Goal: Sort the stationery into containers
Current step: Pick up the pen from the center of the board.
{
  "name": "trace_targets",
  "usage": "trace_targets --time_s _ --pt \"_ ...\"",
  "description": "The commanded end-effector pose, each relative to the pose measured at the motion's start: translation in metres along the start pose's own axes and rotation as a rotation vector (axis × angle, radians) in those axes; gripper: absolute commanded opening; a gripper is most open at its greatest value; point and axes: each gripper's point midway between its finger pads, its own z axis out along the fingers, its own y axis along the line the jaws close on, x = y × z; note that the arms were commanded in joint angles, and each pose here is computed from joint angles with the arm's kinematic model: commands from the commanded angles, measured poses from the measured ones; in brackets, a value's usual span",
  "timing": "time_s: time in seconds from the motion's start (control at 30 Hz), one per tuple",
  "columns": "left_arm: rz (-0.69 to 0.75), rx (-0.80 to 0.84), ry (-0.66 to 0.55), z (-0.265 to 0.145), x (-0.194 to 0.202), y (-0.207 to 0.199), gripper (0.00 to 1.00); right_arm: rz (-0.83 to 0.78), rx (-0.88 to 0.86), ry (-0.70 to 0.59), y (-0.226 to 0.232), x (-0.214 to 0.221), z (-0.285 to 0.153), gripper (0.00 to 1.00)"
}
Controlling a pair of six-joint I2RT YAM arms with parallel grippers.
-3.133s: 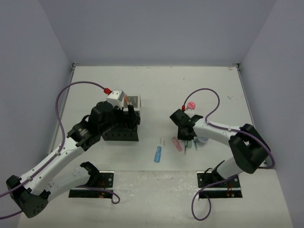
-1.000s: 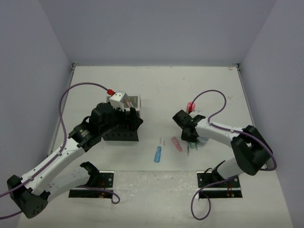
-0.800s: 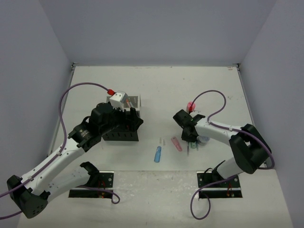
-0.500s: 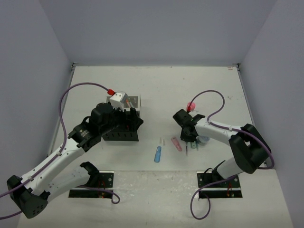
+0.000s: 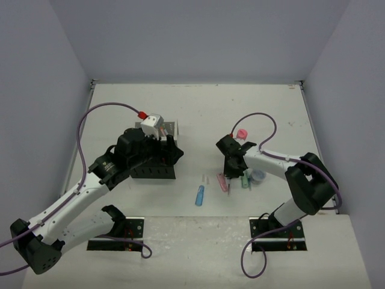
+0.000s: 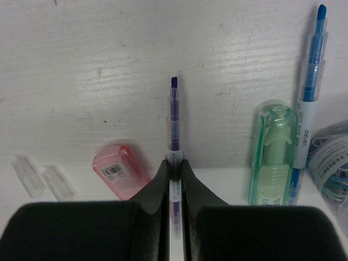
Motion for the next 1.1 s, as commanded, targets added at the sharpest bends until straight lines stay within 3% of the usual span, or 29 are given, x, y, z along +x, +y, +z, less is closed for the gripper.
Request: trace_targets --time_s 0.0,0.23,0.37,0.47,0.57,0.6,0.63,0.67,0.73,0.83,1.07 --pt "-0.015 0.063 -0.046 0.005 -0.021 -0.025 1.0 0.002 0.007 0.005 -0.003 0.004 -0.002 0.0" --pt "-0.017 -0.057 0.065 0.051 0.008 -0.056 1.0 0.047 -0.013 -0.202 -0.019 -0.028 -0.08 0.0" --pt "-0.123 -0.102 0.086 0.08 0.025 -0.065 1.0 0.075 -0.077 -0.308 -0.042 -0.025 -0.128 0.0" --pt "-0.119 -0.154 0.137 0.102 0.049 -0.07 0.95 0.082 -0.077 -0.342 -0.058 -0.019 -0.141 0.0" --pt "-0.124 -0.211 0.19 0.123 0.072 -0.068 0.81 0.092 -0.088 -0.376 -0.068 -0.016 -0.154 0.0" --pt "-0.129 -0.245 0.214 0.133 0.084 -0.064 0.7 0.089 -0.108 -0.385 -0.068 -0.015 -0.159 0.0" --pt "-0.137 -0.249 0.21 0.132 0.082 -0.065 0.7 0.085 -0.111 -0.382 -0.068 -0.015 -0.159 0.0" --pt "-0.127 -0.284 0.241 0.139 0.097 -0.06 0.54 0.086 -0.128 -0.389 -0.067 -0.015 -0.162 0.0" --pt "-0.114 -0.372 0.261 0.143 0.111 -0.05 0.47 0.074 -0.148 -0.397 -0.065 -0.015 -0.162 0.0" --pt "-0.09 -0.486 0.246 0.139 0.112 -0.038 0.48 0.067 -0.15 -0.394 -0.064 -0.015 -0.162 0.0" --pt "-0.067 -0.54 0.278 0.142 0.129 -0.029 0.47 0.063 -0.165 -0.397 -0.062 -0.014 -0.162 0.0"
